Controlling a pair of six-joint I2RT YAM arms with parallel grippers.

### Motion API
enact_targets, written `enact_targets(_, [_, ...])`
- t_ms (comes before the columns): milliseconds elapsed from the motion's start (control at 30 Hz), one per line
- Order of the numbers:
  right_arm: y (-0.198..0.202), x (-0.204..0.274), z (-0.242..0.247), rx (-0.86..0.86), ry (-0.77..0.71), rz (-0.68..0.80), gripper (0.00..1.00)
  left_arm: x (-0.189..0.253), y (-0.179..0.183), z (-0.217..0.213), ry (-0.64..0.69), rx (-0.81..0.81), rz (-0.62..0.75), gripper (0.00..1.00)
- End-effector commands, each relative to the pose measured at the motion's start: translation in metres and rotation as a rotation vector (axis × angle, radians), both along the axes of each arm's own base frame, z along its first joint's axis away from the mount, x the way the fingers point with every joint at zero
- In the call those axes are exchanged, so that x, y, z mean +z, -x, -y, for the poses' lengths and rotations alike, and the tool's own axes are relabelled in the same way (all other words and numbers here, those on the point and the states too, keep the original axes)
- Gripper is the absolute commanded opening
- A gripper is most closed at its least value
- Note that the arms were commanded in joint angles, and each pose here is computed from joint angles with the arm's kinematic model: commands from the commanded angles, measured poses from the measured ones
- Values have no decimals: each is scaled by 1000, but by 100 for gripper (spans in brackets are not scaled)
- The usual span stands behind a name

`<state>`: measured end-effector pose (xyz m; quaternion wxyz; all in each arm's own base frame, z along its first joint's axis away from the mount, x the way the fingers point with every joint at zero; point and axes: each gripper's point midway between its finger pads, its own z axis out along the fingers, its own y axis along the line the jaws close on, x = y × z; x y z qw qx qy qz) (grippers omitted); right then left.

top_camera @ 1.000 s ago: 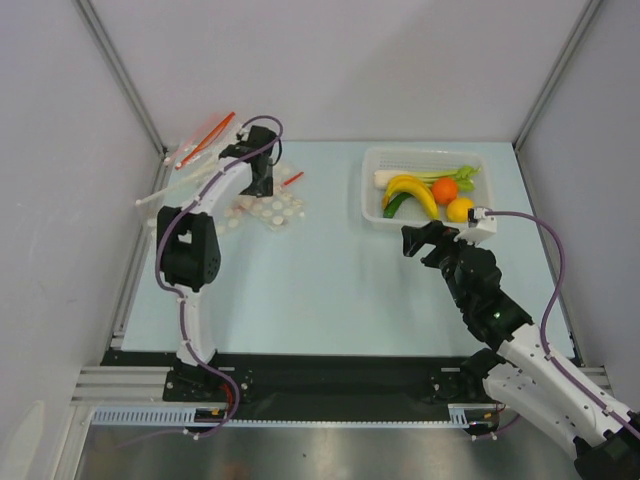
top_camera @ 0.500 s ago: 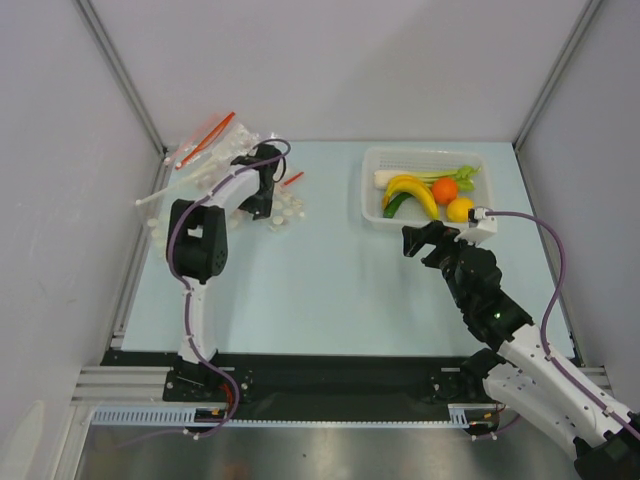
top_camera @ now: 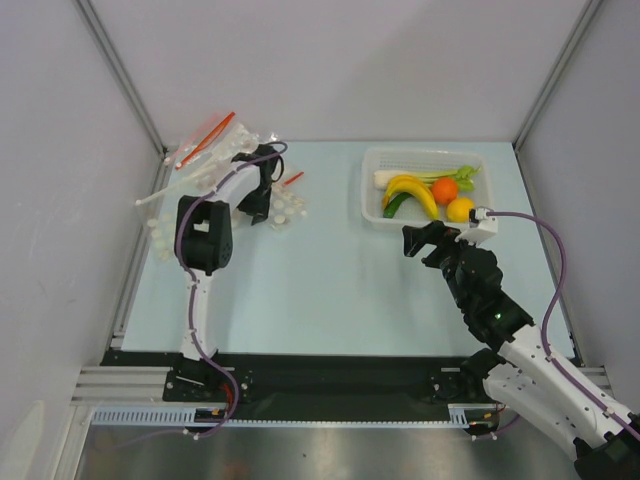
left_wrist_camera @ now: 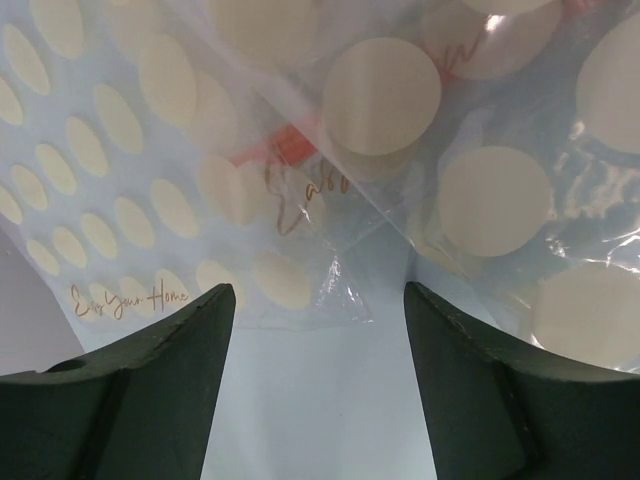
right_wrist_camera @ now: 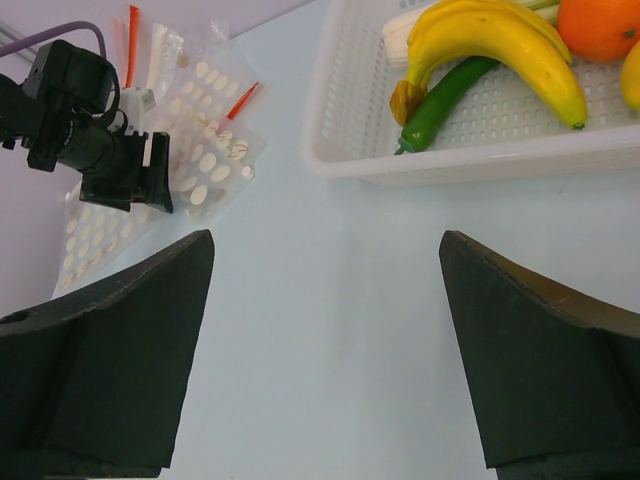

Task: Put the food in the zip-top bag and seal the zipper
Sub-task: Pick up the zipper food storage bag at the center of the board.

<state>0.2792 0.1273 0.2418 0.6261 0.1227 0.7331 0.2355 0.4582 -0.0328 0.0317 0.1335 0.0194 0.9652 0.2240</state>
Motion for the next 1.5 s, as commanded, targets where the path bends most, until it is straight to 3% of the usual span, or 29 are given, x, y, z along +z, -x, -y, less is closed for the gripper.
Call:
enact_targets(0, [-2, 13, 1, -1, -7, 38, 100, -22, 14, -1, 64, 36, -97, 74])
enact_targets(233, [-1, 14, 1, -3, -8, 37, 100, -36, 30, -1, 107, 50, -151, 73])
enact_targets(333, [-1, 15, 2, -3, -8, 40, 100, -45, 37, -4, 110, 57, -186, 66])
enact_targets(533, [0, 15, 3, -4, -8, 43, 100, -54, 42, -5, 99, 69, -225, 42])
enact_targets(667, [0, 16, 3, -4, -10, 46, 100, -45, 40, -10, 76, 83, -198, 10])
enact_targets(767, [1, 16, 4, -9, -10, 46, 100, -32, 35, -12, 99, 98, -156, 0])
enact_targets(967, [1, 17, 3, -3, -12, 51, 100, 42, 13, -20, 149, 170, 90, 0])
enact_targets(1200, [2, 18, 2, 5, -14, 53, 100, 140, 18, -2, 344, 219, 422, 0])
enact_targets(1300, [1, 18, 2, 6, -13, 55, 100, 183, 27, 19, 494, 153, 550, 0])
enact_targets(1467, [2, 19, -4, 39, -5, 62, 100, 239, 61, 98, 723, -85, 610, 0])
